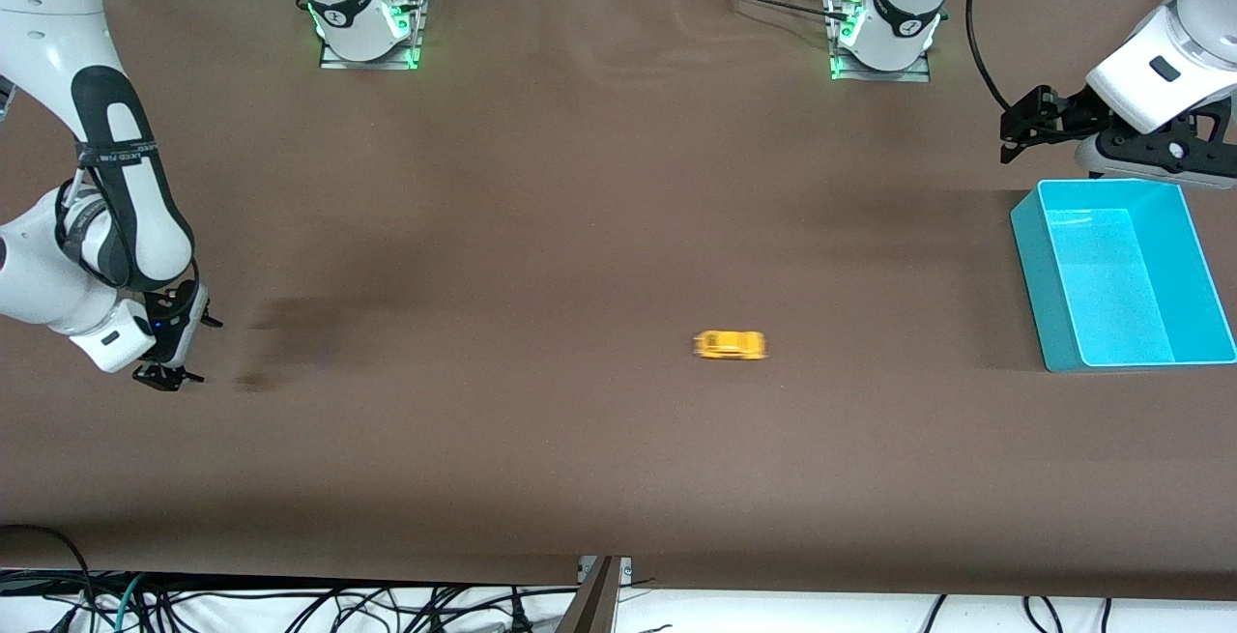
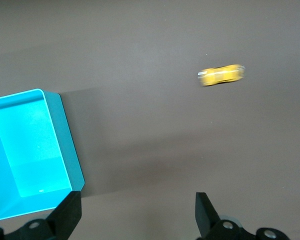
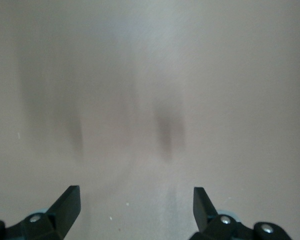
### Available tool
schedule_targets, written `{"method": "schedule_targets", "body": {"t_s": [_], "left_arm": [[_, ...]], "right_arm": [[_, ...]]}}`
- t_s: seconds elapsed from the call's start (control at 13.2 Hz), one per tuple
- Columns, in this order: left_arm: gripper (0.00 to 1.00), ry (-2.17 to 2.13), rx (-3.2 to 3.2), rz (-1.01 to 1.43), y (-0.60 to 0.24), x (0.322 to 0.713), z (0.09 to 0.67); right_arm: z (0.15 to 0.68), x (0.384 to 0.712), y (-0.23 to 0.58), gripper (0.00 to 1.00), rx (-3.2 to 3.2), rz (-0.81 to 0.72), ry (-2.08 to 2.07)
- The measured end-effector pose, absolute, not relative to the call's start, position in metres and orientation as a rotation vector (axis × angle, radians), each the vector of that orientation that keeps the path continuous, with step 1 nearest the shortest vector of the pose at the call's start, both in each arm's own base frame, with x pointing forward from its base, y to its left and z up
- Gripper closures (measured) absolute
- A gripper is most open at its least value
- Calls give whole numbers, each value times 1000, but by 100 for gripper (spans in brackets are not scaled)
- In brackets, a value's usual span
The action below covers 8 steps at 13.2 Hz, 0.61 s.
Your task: Wind and store yellow beetle car
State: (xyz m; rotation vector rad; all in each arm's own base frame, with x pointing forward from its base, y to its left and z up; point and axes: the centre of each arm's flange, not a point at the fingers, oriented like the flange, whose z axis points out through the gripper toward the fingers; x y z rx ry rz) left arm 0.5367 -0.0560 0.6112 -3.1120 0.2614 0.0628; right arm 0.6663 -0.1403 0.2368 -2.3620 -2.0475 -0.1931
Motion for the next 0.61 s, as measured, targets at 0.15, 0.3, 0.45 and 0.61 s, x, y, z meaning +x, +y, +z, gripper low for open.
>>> {"method": "schedule_targets", "body": {"t_s": [0.15,0.3,0.45,0.61], "left_arm": [[0,261,-3112,70,-56,538,609],[0,257,-3113,79,-54,540,606],[0,247,-3114,83,-51,541,604],[0,234,-3116,87,-46,542,603]], "right_arm": [[249,670,-125,0,-2472,-181,-1865],[257,671,-105,0,-2570,-148,-1663],[269,671,-80,0,-2653,-102,-1458],[282,670,-55,0,-2729,-54,-1272]]}}
